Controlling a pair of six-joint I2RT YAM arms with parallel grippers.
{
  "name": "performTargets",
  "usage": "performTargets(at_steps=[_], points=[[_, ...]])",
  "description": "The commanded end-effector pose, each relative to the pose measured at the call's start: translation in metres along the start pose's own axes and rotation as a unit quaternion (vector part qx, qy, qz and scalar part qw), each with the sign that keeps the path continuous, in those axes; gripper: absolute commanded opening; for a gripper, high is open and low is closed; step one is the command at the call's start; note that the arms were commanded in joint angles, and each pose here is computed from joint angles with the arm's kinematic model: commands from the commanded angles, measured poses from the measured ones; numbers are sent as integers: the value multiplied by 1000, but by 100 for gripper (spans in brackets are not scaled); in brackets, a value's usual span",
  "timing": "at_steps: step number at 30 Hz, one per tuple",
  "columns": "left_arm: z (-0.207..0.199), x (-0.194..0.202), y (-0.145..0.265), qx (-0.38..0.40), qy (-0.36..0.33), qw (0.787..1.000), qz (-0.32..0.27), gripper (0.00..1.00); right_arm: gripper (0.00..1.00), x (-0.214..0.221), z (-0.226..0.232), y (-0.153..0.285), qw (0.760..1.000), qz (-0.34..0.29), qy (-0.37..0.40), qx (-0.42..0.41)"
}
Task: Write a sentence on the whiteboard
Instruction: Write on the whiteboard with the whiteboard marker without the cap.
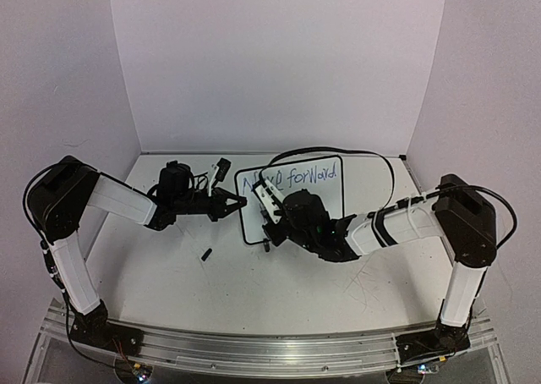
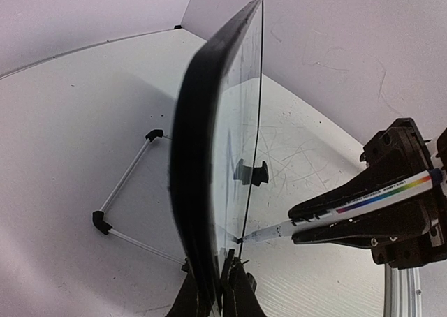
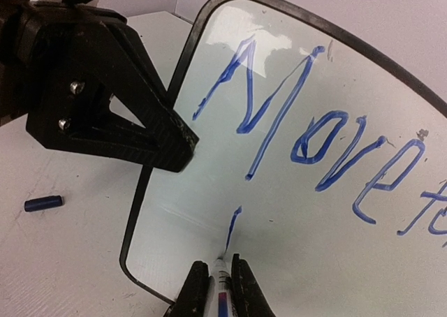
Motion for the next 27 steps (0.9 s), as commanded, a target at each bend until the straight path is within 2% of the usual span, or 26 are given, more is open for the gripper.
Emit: performTargets(at_steps=[1, 14, 18, 24, 27], points=[[23, 8, 8, -96, -25, 995, 26, 0, 0, -36, -12, -6, 998, -59, -17, 30], [23, 8, 8, -95, -26, 995, 27, 0, 0, -58, -17, -4, 996, -83, -10, 30], [23, 8, 8, -97, -27, 995, 27, 0, 0, -51, -15, 3, 997, -68, -14, 17], [24, 10, 7, -96, -26, 995, 29, 0, 0, -42, -14, 37, 996, -64, -43, -37], [24, 12, 6, -94, -24, 995, 32, 0, 0, -36, -11, 35, 996, -58, -41, -47]])
Point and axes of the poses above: each gripper's point midway between its finger pads, its own y axis back along the fingers, its own z axis along the line the jaws close on, x = y × z, the point moved 6 cm from there along y, back along the fingers, and after that the axes turned 13 degrees about -y, right-handed, at the moved point
